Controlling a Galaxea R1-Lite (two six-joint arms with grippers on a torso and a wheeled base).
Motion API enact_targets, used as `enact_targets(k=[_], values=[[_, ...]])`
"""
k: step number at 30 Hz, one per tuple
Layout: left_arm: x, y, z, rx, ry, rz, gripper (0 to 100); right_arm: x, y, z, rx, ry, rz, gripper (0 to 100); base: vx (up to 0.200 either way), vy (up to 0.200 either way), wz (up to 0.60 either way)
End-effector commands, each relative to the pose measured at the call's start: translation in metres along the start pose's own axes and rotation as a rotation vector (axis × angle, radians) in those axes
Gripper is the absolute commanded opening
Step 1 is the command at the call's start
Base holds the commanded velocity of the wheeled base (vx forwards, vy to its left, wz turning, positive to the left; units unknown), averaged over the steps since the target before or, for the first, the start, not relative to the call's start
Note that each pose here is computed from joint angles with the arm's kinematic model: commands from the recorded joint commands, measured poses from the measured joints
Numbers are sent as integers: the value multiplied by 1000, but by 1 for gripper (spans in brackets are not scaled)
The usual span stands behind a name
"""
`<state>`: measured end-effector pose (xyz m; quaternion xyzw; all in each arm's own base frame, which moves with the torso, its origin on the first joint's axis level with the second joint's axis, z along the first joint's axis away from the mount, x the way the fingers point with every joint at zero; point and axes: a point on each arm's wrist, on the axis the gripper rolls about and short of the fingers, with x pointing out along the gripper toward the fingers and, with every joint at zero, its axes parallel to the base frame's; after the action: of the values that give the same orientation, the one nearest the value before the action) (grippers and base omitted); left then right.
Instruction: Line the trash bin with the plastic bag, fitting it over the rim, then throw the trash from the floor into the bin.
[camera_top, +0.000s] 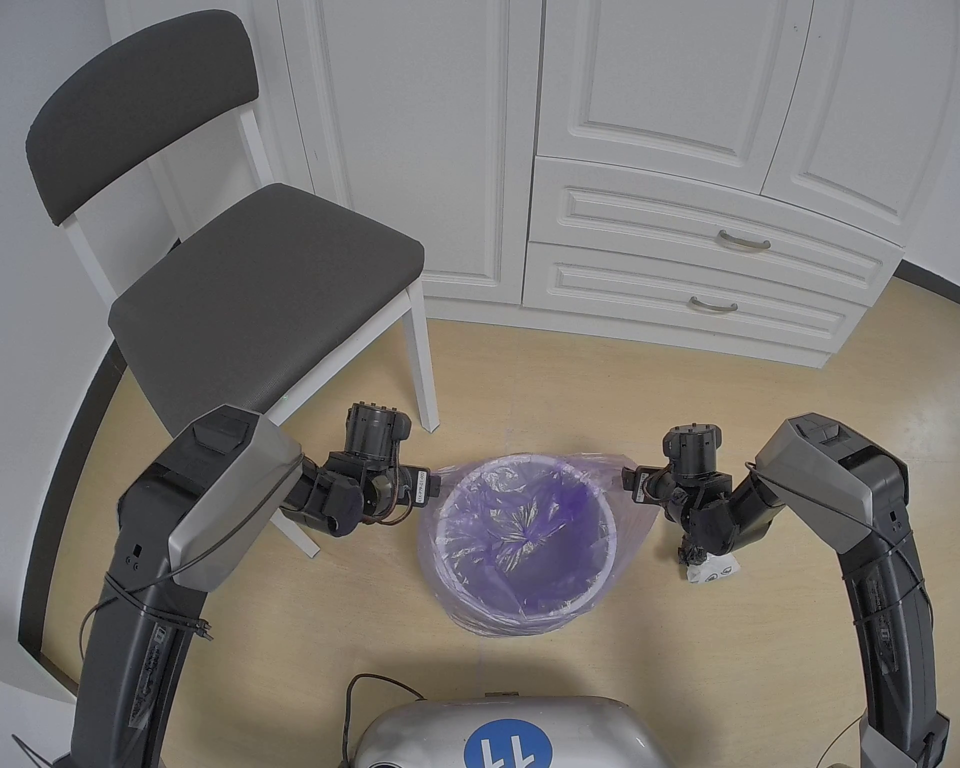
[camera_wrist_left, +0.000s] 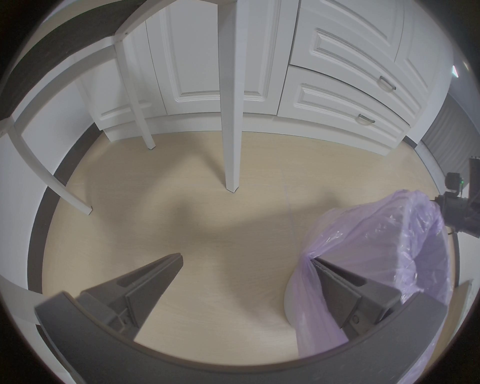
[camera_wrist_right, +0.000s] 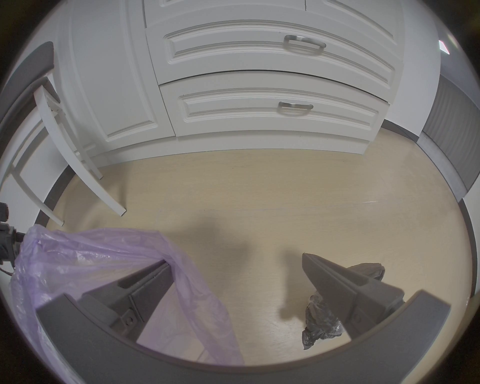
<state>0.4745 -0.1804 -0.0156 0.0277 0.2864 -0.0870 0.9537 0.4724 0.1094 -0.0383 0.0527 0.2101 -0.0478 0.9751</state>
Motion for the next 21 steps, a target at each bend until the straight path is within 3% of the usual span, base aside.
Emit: enact_targets(k=[1, 4, 8, 13, 21], values=[[-19, 9, 12, -9, -1, -24, 100, -6, 1, 8, 2, -8, 3, 100, 0, 0, 0], [-47, 14, 31, -18, -19, -57, 100, -28, 3, 28, 4, -26, 15, 100, 0, 0, 0], [-69, 12, 35, -11, -10, -84, 100, -45, 5, 39, -10, -28, 24, 100, 0, 0, 0], [-104, 7, 24, 19, 50, -125, 100, -74, 0, 39, -97, 122, 0, 100, 0, 0, 0], [-102, -9, -16, 48, 167, -162, 100, -73, -6, 13, -180, 242, -11, 100, 0, 0, 0]])
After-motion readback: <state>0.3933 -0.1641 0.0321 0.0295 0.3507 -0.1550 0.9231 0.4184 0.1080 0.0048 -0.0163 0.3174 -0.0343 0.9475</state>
